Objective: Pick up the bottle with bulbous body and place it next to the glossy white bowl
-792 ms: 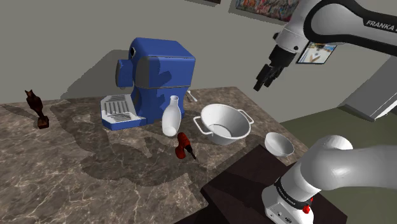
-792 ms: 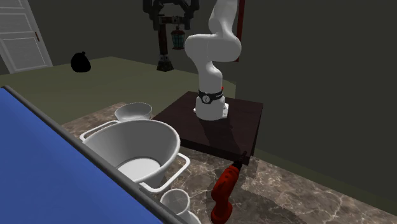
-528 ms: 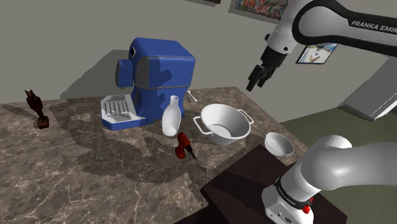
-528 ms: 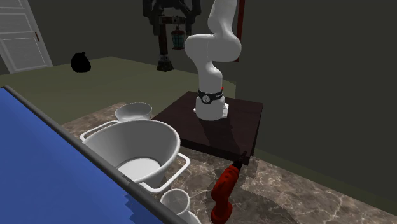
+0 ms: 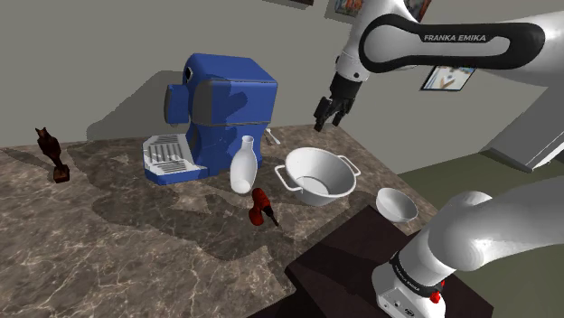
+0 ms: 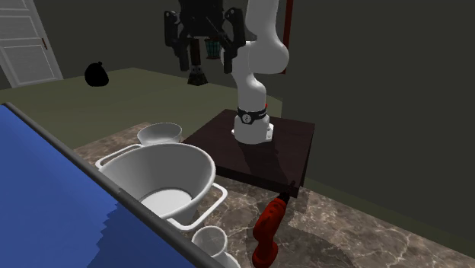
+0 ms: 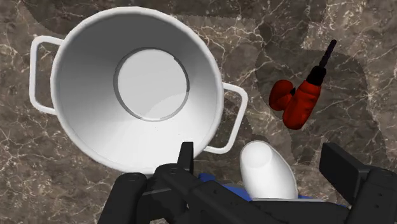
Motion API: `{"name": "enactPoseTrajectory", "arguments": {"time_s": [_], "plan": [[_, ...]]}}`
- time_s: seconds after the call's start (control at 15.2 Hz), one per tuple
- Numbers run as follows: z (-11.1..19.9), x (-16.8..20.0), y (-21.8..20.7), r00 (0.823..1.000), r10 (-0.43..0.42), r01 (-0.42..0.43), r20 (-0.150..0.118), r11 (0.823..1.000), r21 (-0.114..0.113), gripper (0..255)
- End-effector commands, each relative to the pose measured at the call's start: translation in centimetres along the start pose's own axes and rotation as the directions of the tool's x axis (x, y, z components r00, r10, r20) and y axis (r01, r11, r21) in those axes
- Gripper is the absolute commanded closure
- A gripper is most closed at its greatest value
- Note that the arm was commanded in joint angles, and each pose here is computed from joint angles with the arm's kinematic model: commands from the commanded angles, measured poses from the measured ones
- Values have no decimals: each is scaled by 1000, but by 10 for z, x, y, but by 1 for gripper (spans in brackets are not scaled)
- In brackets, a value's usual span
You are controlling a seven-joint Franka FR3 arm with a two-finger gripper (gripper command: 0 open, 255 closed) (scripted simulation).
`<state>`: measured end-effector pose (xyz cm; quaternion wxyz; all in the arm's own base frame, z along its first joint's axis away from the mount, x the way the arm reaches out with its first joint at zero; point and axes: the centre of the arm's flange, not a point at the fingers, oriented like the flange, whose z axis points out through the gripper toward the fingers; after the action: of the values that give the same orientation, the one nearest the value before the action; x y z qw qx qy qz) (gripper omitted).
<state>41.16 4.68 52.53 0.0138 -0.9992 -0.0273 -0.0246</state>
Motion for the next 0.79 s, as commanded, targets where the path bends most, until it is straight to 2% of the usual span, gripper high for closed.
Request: {"name": "enactPoseTrajectory", "arguments": {"time_s": [0.0, 0.73], "plan": [[15, 24, -11, 1000, 1, -1, 7, 1000, -2, 0], [93, 141, -68, 999, 6, -5, 48, 1000, -19, 0]]}}
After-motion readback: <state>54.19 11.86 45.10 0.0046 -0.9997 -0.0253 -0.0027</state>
